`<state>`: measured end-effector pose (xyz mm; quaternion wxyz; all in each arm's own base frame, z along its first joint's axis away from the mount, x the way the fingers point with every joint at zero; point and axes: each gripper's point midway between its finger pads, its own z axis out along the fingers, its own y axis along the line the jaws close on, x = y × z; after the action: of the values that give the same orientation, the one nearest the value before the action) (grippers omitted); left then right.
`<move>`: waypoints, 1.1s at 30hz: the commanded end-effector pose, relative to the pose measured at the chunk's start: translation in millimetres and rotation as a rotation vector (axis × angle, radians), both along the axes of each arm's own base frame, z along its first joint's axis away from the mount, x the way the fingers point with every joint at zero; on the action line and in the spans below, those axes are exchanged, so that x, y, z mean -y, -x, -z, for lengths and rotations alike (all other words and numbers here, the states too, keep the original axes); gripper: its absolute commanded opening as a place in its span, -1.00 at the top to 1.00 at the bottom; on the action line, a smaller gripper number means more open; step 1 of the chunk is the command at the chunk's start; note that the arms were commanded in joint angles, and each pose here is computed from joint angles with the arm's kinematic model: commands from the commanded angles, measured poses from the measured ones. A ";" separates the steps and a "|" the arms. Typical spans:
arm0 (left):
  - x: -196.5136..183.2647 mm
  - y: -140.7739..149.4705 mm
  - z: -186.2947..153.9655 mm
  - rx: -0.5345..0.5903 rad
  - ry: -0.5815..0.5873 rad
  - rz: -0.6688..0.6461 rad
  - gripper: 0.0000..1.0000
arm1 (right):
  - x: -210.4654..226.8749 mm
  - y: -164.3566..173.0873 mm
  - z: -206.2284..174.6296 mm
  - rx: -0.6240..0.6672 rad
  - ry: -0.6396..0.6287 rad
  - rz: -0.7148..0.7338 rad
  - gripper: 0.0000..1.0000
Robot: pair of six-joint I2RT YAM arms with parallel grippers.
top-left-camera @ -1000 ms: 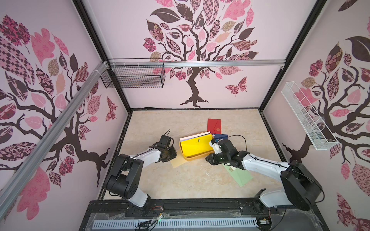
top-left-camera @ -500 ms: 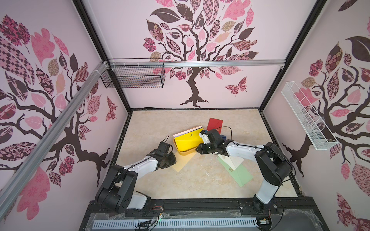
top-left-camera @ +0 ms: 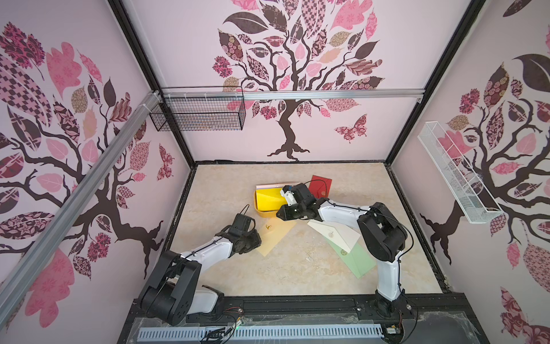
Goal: Put the sealed envelopes into the storage box
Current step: Move the storage box to the center of the board.
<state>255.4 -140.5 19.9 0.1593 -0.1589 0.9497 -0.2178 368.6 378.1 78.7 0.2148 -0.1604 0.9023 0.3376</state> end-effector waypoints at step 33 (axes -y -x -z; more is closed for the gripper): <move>30.3 -24.5 -4.5 -0.127 -0.021 0.157 0.16 | 58.3 72.2 0.8 -0.076 0.021 0.135 0.29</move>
<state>290.0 -165.5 27.5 0.0908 -0.1036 0.9713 -0.1940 289.9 324.2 54.1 0.1712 -0.1013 0.9276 0.3162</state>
